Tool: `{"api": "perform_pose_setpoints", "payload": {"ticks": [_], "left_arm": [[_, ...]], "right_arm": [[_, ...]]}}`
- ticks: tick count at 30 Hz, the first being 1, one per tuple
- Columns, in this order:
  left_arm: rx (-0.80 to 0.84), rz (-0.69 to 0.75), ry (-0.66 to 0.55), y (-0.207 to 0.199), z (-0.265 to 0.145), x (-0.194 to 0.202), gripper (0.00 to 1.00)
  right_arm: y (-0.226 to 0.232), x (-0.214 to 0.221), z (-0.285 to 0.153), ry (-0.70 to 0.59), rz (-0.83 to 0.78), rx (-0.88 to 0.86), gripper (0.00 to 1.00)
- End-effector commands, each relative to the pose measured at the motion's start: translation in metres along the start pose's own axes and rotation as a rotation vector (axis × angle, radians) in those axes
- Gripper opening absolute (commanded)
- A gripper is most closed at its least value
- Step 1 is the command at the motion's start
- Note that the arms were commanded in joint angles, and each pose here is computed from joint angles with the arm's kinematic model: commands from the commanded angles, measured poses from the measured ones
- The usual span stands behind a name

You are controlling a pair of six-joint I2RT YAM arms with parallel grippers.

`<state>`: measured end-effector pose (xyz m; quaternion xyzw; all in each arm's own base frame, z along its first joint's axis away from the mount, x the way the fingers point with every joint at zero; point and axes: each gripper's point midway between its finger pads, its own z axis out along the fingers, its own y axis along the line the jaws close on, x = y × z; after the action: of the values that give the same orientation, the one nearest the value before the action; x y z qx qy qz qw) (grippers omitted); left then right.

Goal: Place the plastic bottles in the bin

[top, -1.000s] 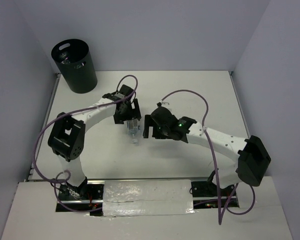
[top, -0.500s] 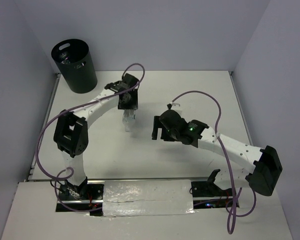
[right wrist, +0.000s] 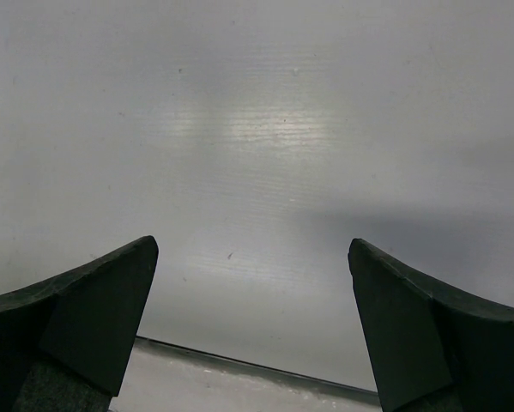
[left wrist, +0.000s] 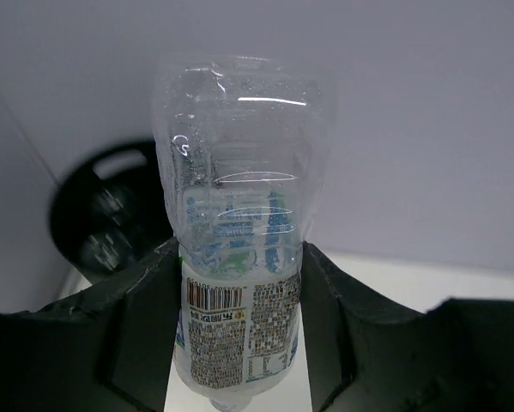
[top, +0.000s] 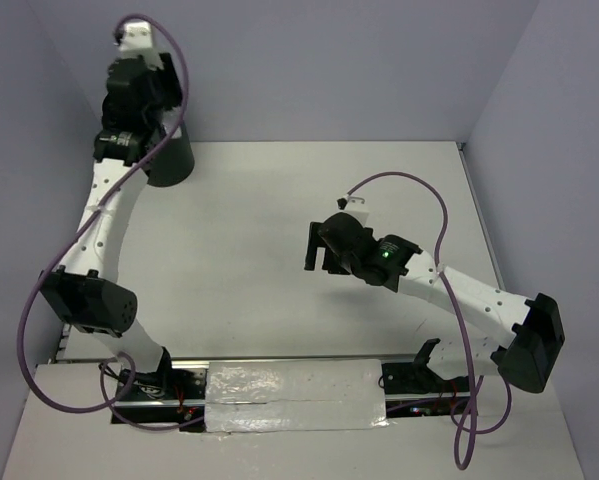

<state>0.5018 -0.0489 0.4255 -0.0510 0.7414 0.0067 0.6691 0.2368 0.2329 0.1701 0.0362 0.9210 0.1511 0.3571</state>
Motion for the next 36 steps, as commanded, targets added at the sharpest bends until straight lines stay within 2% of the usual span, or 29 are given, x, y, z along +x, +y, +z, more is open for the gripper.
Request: {"api": "perform_pose_setpoints", "payload": {"ticks": [1,5,6,8,9,11,14,22,28,36], "left_arm": [[0.028,-0.023,-0.337,0.018,0.007,-0.088,0.49],[-0.014,0.054,-0.470,0.027,0.024,-0.123,0.50],[-0.023,0.080,-0.456,0.028,0.042,-0.110,0.51],[-0.051,0.097,-0.543,0.040,0.049,-0.123,0.50],[-0.054,0.095,-0.548,0.045,0.062,-0.112,0.48],[-0.071,0.069,-0.622,0.059,0.070,-0.119,0.47],[-0.051,0.037,-0.659,0.062,0.093,-0.113,0.46],[-0.062,0.023,-0.618,0.103,0.133,-0.067,0.45],[-0.057,0.002,-0.551,0.134,0.153,-0.012,0.45],[-0.007,-0.007,-0.476,0.140,0.173,0.032,0.48]], "right_arm": [[0.001,-0.022,-0.012,-0.073,0.000,0.002,1.00],[-0.001,-0.018,-0.005,-0.059,-0.026,0.026,1.00],[0.000,-0.017,-0.004,-0.052,-0.028,0.024,1.00],[0.002,-0.013,-0.003,-0.037,-0.029,0.011,1.00],[0.004,-0.011,-0.001,-0.027,-0.030,0.005,1.00],[0.006,-0.008,0.000,-0.008,-0.037,-0.005,1.00],[0.005,-0.001,0.004,0.018,-0.060,0.006,1.00],[0.007,0.004,0.024,0.074,-0.095,0.028,1.00],[0.020,-0.001,0.030,0.069,-0.092,-0.004,1.00],[0.019,0.002,0.034,0.080,-0.091,0.011,1.00]]}}
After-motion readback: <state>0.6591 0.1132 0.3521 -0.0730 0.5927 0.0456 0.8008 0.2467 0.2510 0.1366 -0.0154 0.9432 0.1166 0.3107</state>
